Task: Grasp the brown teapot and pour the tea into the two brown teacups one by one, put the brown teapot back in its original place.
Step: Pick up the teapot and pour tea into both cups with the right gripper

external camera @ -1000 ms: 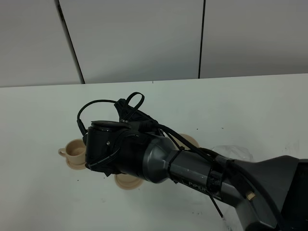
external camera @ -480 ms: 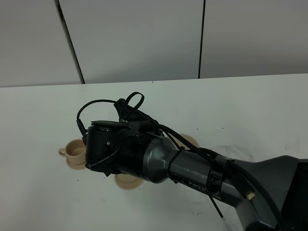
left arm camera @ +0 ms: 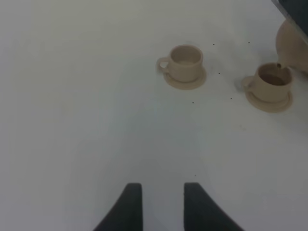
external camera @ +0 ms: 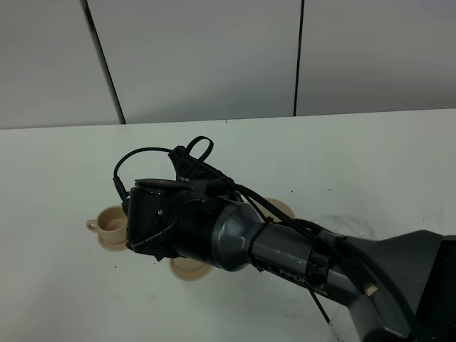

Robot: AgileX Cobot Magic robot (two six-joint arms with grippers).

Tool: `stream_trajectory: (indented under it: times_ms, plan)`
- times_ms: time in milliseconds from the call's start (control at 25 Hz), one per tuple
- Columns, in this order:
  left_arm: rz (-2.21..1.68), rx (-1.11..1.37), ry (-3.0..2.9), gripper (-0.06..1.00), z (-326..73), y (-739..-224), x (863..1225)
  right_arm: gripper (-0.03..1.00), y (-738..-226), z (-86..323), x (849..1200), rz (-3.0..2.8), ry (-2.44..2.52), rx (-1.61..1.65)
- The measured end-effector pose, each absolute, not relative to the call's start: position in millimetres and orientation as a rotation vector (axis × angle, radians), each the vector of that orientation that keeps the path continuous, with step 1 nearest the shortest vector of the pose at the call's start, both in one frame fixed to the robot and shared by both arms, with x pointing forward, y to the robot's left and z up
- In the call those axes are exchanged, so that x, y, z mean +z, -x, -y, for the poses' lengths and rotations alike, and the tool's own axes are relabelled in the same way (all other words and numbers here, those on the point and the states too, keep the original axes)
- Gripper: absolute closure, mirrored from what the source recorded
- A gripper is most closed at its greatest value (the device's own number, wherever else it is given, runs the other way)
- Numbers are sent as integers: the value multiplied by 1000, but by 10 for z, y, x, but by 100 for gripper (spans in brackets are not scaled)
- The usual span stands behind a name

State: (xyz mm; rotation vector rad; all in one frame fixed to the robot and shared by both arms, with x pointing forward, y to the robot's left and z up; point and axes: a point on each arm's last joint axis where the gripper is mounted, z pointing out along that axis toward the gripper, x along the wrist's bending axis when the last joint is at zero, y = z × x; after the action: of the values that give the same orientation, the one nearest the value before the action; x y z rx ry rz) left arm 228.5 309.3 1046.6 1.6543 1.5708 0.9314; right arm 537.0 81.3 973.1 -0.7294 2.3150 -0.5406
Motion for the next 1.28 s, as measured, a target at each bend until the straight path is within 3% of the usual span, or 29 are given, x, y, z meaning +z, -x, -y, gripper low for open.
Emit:
stream_trajectory:
  times_ms: [1280]
  plan:
    - [-1570,932,-1655,66,-3093,-2285,10466,88,-5363,-800,9767,-2323,701,-535]
